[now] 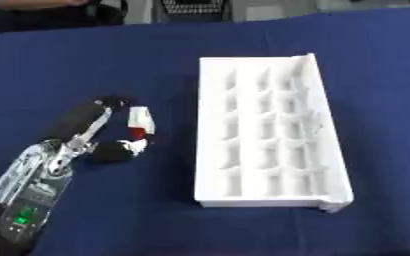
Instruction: Pick up objects on the table and place them in the box.
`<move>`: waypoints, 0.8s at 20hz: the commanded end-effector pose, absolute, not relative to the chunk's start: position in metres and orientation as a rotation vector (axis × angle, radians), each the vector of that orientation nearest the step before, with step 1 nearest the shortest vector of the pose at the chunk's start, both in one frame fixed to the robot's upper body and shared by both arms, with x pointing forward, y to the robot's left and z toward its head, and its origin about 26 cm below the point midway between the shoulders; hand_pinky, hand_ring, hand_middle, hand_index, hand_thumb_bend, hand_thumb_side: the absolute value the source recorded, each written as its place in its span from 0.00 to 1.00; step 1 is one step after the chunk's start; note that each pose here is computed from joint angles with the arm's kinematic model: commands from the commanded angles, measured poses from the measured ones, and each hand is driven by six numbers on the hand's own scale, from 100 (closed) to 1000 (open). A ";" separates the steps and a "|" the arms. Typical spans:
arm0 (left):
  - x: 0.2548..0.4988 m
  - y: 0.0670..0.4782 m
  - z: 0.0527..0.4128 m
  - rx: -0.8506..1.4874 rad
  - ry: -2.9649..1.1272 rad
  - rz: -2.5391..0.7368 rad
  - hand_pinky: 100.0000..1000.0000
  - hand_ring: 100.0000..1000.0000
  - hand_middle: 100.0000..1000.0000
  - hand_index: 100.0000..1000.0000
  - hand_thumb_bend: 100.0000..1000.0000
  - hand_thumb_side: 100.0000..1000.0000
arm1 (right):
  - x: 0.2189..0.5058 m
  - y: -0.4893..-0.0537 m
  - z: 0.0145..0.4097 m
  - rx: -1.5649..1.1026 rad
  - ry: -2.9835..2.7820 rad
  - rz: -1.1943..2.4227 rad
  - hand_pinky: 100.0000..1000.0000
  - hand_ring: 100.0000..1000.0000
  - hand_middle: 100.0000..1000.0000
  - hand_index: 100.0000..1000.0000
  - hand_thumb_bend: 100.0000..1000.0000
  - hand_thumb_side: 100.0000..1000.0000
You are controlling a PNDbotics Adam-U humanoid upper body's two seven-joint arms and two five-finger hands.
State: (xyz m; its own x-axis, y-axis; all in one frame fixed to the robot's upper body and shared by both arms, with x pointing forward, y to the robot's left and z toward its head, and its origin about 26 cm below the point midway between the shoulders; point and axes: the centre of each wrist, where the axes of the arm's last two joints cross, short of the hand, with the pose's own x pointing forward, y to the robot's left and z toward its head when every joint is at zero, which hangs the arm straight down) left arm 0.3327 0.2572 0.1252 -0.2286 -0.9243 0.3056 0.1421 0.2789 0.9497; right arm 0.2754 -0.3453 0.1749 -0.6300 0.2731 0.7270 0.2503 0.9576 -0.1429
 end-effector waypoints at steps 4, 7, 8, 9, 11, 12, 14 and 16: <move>0.337 0.260 0.125 0.736 -1.431 -1.203 0.95 0.88 0.87 0.93 0.47 0.50 | 0.273 -0.345 0.183 -0.367 -2.307 0.055 0.57 0.63 0.68 0.79 0.00 0.99; 0.339 0.261 0.122 0.723 -1.424 -1.200 0.95 0.88 0.87 0.93 0.47 0.50 | 0.273 -0.345 0.183 -0.367 -2.307 0.055 0.57 0.63 0.68 0.79 0.00 0.99; 0.339 0.261 0.122 0.721 -1.422 -1.200 0.95 0.88 0.87 0.93 0.47 0.50 | 0.273 -0.345 0.183 -0.367 -2.306 0.055 0.57 0.63 0.68 0.79 0.00 0.99; 0.339 0.261 0.121 0.719 -1.420 -1.200 0.95 0.88 0.87 0.92 0.47 0.50 | 0.273 -0.345 0.183 -0.367 -2.306 0.055 0.57 0.63 0.68 0.79 0.00 0.99; 0.339 0.261 0.120 0.716 -1.416 -1.199 0.95 0.88 0.87 0.92 0.47 0.50 | 0.273 -0.345 0.183 -0.367 -2.306 0.055 0.57 0.63 0.68 0.79 0.00 0.99; 0.340 0.262 0.119 0.715 -1.414 -1.198 0.95 0.88 0.87 0.91 0.47 0.50 | 0.273 -0.345 0.183 -0.367 -2.306 0.055 0.57 0.63 0.68 0.79 0.00 0.99; 0.340 0.262 0.118 0.715 -1.413 -1.195 0.95 0.88 0.87 0.91 0.47 0.50 | 0.273 -0.345 0.183 -0.367 -2.306 0.055 0.57 0.63 0.68 0.79 0.00 0.99; 0.340 0.262 0.118 0.716 -1.413 -1.194 0.95 0.88 0.87 0.91 0.47 0.50 | 0.273 -0.345 0.183 -0.367 -2.306 0.055 0.57 0.63 0.68 0.79 0.00 0.99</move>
